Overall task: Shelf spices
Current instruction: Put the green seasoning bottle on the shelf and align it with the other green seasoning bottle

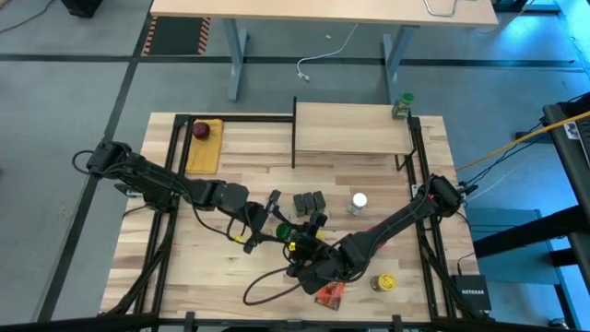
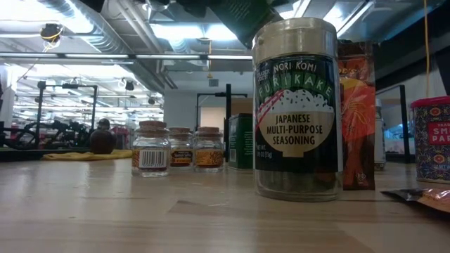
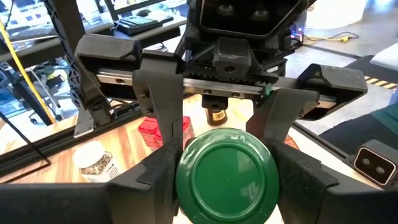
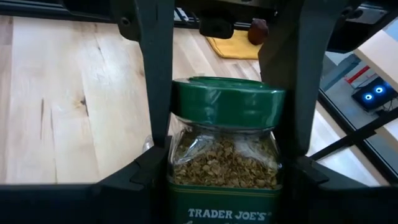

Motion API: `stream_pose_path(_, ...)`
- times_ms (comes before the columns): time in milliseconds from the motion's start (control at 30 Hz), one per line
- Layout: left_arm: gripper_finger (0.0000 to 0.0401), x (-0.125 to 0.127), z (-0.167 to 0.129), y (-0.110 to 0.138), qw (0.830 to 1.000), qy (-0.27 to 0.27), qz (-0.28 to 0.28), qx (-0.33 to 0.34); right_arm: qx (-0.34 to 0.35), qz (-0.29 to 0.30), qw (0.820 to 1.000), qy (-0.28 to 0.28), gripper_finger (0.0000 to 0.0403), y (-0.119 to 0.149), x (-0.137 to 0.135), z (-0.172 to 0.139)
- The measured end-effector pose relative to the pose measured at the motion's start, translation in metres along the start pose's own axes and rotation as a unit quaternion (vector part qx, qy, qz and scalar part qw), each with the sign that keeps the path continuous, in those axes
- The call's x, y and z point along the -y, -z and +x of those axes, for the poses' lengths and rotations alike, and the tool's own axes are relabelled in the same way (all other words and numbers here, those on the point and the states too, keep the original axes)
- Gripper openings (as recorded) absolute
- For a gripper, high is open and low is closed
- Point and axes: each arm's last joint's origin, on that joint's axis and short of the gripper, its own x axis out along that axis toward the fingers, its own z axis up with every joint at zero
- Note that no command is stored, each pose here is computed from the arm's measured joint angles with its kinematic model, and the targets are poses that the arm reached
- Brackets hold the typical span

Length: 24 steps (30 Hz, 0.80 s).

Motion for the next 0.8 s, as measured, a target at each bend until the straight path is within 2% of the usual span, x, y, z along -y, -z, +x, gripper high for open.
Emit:
stream_pose_path(200, 0.0192, 0.0, 0.0, 0.0, 1.0, -0.004, 0.006, -0.003, -0.001, -0.005, 1.0, -0.001, 0.0207, 0.0, 0.0, 0.0)
stream_pose_path(367, 0.0196, -0.001, -0.01, -0.004, 1.0, -0.012, 0.004, -0.019, 0.001, -0.005, 1.0, -0.005, 0.0279, -0.01, 0.002, -0.008)
stream_pose_path(467, 0.0196, 0.002, -0.021, -0.01, 0.998, -0.014, -0.003, -0.059, -0.005, -0.012, 1.0, -0.017, 0.0313, -0.018, 0.002, -0.018)
stream_pose_path(600, 0.0195, 0.013, -0.031, -0.02, 0.995, 0.002, -0.03, -0.094, -0.008, -0.022, 0.999, -0.022, 0.0335, -0.019, 0.001, -0.027)
stream_pose_path(800, 0.0196, 0.044, -0.016, 0.006, 0.975, 0.059, -0.072, -0.201, -0.024, -0.033, 0.999, -0.013, 0.034, -0.015, 0.003, -0.027)
